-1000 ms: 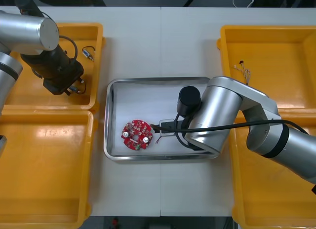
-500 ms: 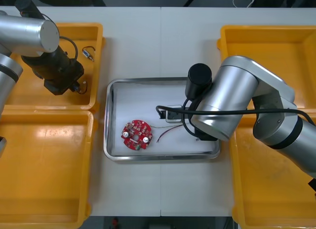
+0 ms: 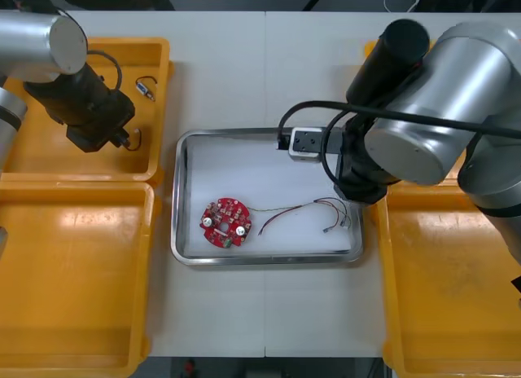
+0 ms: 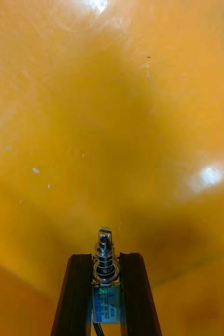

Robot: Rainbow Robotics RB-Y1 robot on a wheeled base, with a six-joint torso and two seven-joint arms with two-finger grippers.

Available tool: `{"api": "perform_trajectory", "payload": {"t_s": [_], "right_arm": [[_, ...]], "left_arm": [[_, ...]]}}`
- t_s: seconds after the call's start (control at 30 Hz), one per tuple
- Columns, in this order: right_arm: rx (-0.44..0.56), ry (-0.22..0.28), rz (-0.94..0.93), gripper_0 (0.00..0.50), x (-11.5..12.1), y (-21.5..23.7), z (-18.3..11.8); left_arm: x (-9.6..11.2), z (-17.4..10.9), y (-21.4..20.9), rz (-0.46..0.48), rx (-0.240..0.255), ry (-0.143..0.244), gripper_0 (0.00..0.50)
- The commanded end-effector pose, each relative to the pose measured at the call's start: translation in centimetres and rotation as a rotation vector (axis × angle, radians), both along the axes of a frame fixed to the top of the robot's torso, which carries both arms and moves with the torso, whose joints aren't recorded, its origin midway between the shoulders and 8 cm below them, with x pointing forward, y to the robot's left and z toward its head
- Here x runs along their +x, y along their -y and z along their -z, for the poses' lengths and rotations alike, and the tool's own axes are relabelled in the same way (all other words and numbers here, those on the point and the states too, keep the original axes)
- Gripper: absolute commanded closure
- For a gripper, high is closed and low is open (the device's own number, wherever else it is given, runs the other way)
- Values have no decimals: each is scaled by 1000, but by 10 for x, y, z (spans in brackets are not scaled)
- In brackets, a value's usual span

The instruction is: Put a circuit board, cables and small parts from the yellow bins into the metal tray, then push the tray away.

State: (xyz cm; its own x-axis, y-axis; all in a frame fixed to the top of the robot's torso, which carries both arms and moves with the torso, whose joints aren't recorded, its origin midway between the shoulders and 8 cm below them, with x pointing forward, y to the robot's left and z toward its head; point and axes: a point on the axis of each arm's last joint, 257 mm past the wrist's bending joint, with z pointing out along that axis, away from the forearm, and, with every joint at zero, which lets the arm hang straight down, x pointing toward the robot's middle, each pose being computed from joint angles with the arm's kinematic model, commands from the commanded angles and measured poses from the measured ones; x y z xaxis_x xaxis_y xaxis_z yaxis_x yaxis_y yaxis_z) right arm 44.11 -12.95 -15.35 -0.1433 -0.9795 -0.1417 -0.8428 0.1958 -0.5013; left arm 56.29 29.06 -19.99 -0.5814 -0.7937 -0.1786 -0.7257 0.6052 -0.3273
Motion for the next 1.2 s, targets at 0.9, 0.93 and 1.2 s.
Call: {"api": "perform_trajectory", "payload": {"t_s": [0.9, 0.93, 1.2], "right_arm": [[270, 237, 631, 0, 58, 224, -152], [284, 239, 668, 0, 59, 232, -152], [465, 199, 920, 0, 63, 260, -143]], "left_arm": [[-60, -68, 113, 629, 297, 92, 499], [-62, -64, 120, 650, 303, 87, 500], [-68, -41, 161, 757, 338, 97, 500]]}}
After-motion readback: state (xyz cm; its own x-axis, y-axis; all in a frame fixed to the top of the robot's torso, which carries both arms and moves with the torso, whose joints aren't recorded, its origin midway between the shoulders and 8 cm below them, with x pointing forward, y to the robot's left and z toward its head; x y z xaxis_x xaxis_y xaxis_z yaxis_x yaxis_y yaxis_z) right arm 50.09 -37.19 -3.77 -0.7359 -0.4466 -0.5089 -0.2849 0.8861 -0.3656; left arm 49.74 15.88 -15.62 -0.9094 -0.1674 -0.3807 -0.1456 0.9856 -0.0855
